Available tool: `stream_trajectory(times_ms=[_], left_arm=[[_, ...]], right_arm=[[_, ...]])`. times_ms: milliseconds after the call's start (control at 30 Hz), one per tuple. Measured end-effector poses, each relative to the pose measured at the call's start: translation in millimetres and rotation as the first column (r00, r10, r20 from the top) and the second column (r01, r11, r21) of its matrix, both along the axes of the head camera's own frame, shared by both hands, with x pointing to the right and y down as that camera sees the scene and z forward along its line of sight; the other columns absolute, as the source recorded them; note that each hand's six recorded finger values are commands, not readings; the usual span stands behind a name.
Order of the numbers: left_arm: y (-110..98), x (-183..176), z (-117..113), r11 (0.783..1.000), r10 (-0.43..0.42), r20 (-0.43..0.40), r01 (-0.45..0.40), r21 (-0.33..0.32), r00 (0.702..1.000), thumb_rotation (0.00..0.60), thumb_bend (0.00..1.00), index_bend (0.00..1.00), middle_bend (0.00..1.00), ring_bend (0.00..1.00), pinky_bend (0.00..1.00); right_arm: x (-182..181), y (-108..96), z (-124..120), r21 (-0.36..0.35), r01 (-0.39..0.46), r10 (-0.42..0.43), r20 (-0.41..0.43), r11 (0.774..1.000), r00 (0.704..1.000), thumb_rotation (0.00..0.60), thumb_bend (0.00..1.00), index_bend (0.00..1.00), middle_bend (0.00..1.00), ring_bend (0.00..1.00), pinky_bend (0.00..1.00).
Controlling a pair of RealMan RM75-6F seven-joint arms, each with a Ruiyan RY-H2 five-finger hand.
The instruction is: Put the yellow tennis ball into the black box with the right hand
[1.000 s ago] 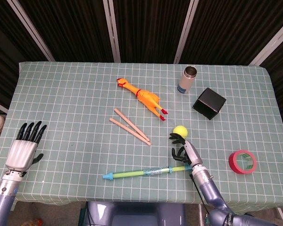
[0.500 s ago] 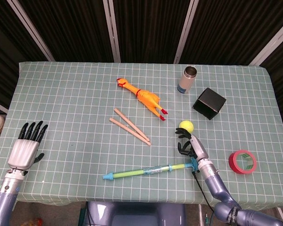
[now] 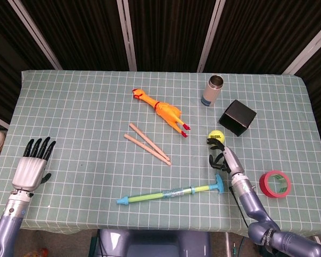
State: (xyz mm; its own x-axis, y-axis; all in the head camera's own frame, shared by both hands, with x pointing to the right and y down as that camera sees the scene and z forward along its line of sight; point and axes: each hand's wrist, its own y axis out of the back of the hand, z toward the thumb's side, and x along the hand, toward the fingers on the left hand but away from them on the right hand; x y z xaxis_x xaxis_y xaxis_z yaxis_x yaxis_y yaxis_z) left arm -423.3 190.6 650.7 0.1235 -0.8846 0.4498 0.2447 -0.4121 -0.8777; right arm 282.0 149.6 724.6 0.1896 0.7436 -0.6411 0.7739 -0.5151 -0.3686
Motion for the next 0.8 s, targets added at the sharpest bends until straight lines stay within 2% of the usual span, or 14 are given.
stream_trajectory(times_ms=[200, 500, 800], left_arm=[[-1, 1, 3, 1.000, -0.003, 0.008, 0.003, -0.005, 1.000, 0.600, 0.13, 0.00, 0.00, 0.00, 0.04], [-2, 0, 8, 1.000, -0.009, 0.020, 0.009, -0.018, 1.000, 0.600, 0.13, 0.00, 0.00, 0.00, 0.04], [-4, -2, 12, 1.000, -0.017, 0.031, 0.018, -0.023, 0.999, 0.600, 0.13, 0.00, 0.00, 0.00, 0.04]], right_arm=[[6, -6, 5, -0.006, 0.006, -0.007, -0.011, 1.000, 1.000, 0.600, 0.64, 0.15, 0.21, 0.24, 0.48], [13, -20, 12, -0.023, -0.037, 0.038, 0.023, 0.999, 0.999, 0.600, 0.64, 0.13, 0.21, 0.23, 0.46], [28, -34, 22, -0.028, -0.054, 0.054, -0.004, 0.998, 0.999, 0.600, 0.64, 0.13, 0.21, 0.23, 0.44]])
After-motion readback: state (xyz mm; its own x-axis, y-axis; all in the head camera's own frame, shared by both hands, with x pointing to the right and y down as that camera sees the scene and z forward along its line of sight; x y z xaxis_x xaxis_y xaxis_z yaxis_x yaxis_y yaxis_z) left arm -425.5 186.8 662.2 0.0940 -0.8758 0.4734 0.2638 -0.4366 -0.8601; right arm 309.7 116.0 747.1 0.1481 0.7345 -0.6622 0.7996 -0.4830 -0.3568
